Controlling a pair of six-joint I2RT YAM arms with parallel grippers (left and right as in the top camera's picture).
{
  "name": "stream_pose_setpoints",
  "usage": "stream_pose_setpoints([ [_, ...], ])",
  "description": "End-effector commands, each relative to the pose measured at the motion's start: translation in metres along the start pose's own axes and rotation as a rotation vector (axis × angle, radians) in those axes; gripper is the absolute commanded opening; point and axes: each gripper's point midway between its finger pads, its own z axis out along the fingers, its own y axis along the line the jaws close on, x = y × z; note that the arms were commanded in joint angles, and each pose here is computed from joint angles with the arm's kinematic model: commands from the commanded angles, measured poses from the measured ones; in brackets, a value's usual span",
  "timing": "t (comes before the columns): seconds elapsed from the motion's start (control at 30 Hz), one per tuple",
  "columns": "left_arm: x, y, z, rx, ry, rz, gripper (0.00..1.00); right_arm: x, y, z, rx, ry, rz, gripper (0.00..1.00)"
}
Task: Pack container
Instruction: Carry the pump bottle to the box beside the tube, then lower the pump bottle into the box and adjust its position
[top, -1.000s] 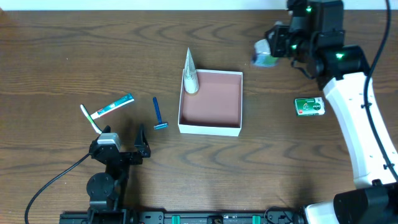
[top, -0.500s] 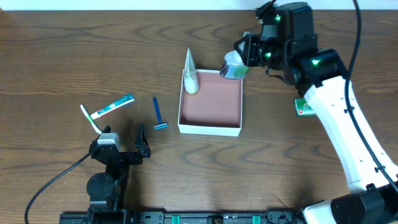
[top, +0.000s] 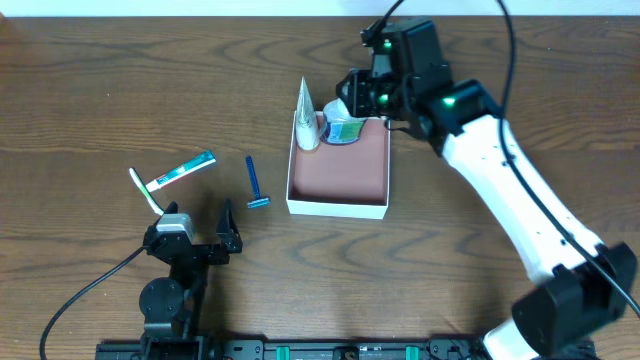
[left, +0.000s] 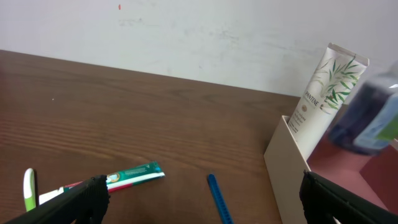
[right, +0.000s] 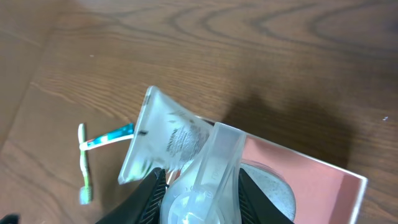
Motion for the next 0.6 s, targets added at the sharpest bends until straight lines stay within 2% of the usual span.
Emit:
stream_pose_setpoints([
  [0.0, 0.016, 0.003, 0.001, -0.003, 0.051, -0.001, 0.98, -0.005, 0.004, 0.005, 0.013, -0.024, 0.036, 0.23],
  [0.2, 0.016, 0.003, 0.001, -0.003, 0.051, -0.001, 0.98, -0.003, -0.014, 0.023, 0.087, -0.026, 0.043, 0.25],
  [0.57, 0.016, 0.003, 0.001, -0.003, 0.051, -0.001, 0.98, 0.003, -0.020, 0.047, 0.094, -0.008, 0.042, 0.25],
])
